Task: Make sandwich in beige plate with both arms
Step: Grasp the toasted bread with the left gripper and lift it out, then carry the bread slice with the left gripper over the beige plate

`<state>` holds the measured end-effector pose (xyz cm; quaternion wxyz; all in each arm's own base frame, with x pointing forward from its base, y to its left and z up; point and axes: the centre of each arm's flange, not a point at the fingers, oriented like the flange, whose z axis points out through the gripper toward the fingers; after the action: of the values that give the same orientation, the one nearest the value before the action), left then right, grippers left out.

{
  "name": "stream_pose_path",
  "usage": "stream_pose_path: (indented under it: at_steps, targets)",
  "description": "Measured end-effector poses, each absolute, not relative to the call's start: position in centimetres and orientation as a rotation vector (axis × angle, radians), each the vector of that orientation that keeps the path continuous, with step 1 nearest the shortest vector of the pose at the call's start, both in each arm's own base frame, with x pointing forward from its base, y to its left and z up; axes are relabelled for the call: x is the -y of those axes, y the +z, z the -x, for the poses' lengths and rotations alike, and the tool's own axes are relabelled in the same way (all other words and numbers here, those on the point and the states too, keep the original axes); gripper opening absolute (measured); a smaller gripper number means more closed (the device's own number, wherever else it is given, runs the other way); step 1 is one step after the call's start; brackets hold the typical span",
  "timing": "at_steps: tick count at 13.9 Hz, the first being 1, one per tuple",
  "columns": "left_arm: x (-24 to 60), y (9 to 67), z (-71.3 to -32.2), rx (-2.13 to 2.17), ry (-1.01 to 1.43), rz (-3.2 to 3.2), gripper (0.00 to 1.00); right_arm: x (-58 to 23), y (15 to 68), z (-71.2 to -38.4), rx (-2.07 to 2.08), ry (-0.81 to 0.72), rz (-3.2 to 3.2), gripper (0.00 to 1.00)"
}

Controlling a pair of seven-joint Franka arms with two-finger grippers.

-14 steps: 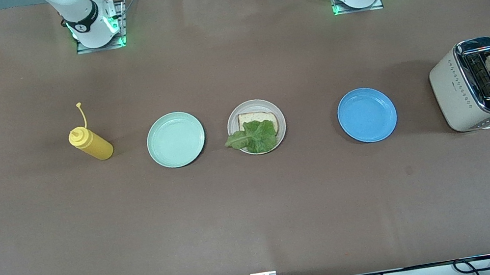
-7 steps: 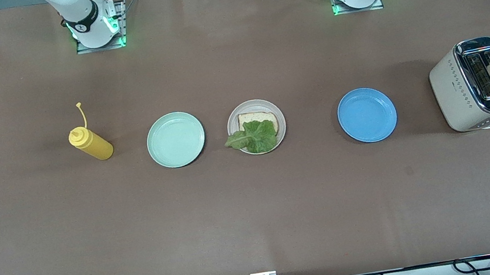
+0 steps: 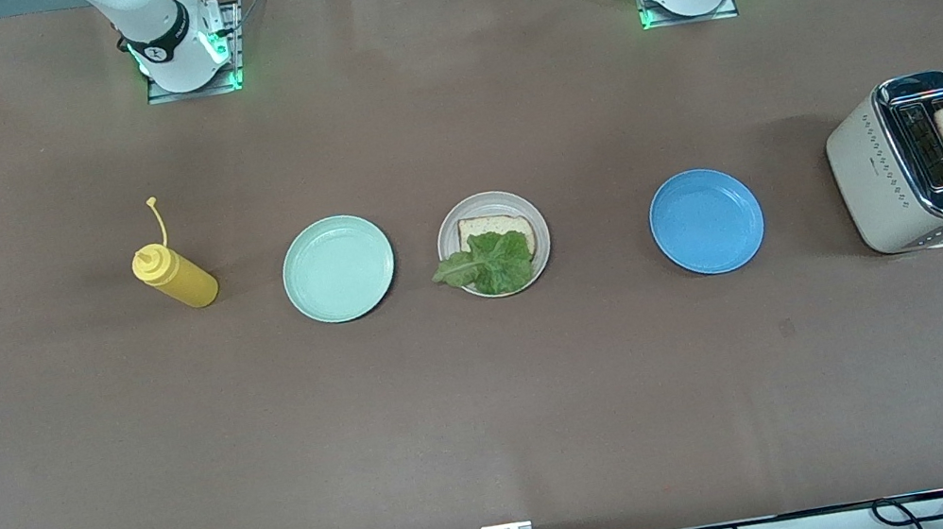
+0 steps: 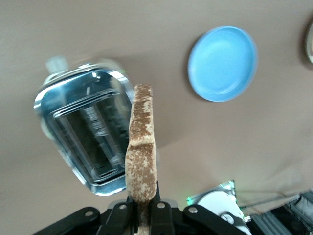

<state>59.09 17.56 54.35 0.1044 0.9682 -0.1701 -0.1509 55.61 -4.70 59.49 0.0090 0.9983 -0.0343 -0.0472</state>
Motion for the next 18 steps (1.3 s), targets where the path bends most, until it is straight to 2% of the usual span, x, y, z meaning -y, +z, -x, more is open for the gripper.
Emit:
stream_pose_path:
  at_steps: [5, 8, 11, 14, 18]
  targets:
    - [1.8, 55.2, -60.7, 0.825, -0.519, -2.793, 0.1, 4.7, 59.4, -55.7, 0.107, -0.146, -3.118, 1.0]
    - [11.2, 54.8, -59.6, 0.799, -0.588, -2.85, 0.1, 4.7, 59.4, -55.7, 0.107, -0.143, -3.118, 1.0]
    - [17.1, 53.9, -58.3, 0.783, -0.641, -2.865, 0.1, 4.7, 59.4, -55.7, 0.107, -0.136, -3.118, 1.0]
    - [22.0, 50.6, -58.3, 0.757, -0.626, -2.816, 0.1, 4.7, 59.4, -55.8, 0.107, -0.133, -3.119, 1.0]
    - [27.3, 42.4, -58.6, 0.624, -0.486, -2.699, 0.1, 4.7, 59.2, -56.2, 0.106, -0.113, -3.119, 1.0]
